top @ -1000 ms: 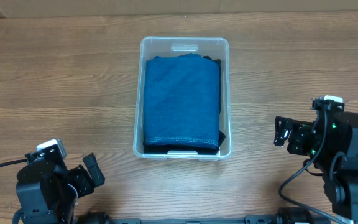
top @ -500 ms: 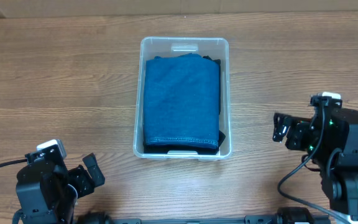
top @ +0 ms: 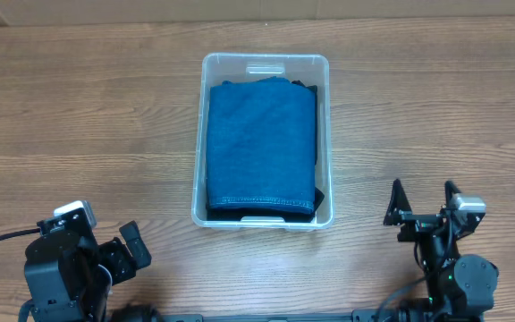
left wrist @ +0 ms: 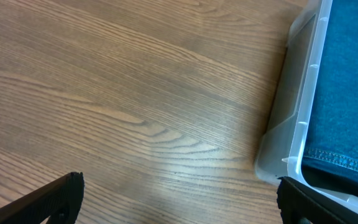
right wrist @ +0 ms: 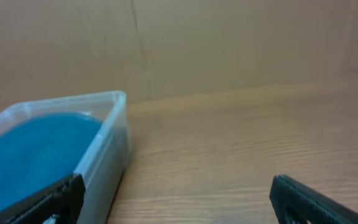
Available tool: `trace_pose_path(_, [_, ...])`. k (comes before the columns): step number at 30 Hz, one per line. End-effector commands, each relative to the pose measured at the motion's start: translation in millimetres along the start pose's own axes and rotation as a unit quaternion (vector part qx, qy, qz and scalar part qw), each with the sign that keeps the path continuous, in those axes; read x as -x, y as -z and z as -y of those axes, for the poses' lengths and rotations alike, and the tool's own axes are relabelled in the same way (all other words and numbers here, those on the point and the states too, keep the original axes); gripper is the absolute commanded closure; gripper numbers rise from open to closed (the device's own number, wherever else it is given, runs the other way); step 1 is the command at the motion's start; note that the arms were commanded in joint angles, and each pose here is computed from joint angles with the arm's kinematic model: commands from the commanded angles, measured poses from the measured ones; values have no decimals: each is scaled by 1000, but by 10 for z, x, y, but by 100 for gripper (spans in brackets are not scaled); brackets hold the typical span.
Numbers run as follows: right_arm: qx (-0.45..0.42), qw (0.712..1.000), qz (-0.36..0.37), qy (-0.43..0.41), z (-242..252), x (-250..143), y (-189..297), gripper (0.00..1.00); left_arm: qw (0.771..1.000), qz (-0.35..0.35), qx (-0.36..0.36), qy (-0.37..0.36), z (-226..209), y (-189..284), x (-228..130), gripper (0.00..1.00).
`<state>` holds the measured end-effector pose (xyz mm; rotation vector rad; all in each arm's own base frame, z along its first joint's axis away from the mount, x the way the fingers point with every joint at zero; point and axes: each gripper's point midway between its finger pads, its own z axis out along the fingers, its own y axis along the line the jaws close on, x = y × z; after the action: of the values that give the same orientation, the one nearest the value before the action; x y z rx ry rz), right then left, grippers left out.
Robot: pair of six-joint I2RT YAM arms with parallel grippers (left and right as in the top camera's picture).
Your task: Pack container
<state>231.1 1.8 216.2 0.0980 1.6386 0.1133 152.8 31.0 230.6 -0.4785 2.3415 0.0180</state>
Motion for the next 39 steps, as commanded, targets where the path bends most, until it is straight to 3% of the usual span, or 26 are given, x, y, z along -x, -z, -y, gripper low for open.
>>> trace_pose_path(1, [-28, 998, 39, 46, 117, -60, -80, 0, 1000, 3, 4, 0, -13, -2, -1, 0])
trace_pose_path(6, [-50, 994, 91, 43, 217, -125, -143, 0, 1000, 3, 4, 0, -13, -2, -1, 0])
trace_pose_path(11, [-32, 998, 29, 44, 175, -419, -182, 0, 1000, 3, 4, 0, -13, -2, -1, 0])
trace_pose_path(39, [-31, 998, 27, 44, 174, -426, -185, 0, 1000, 7, 3, 0, -14, 11, -2, 0])
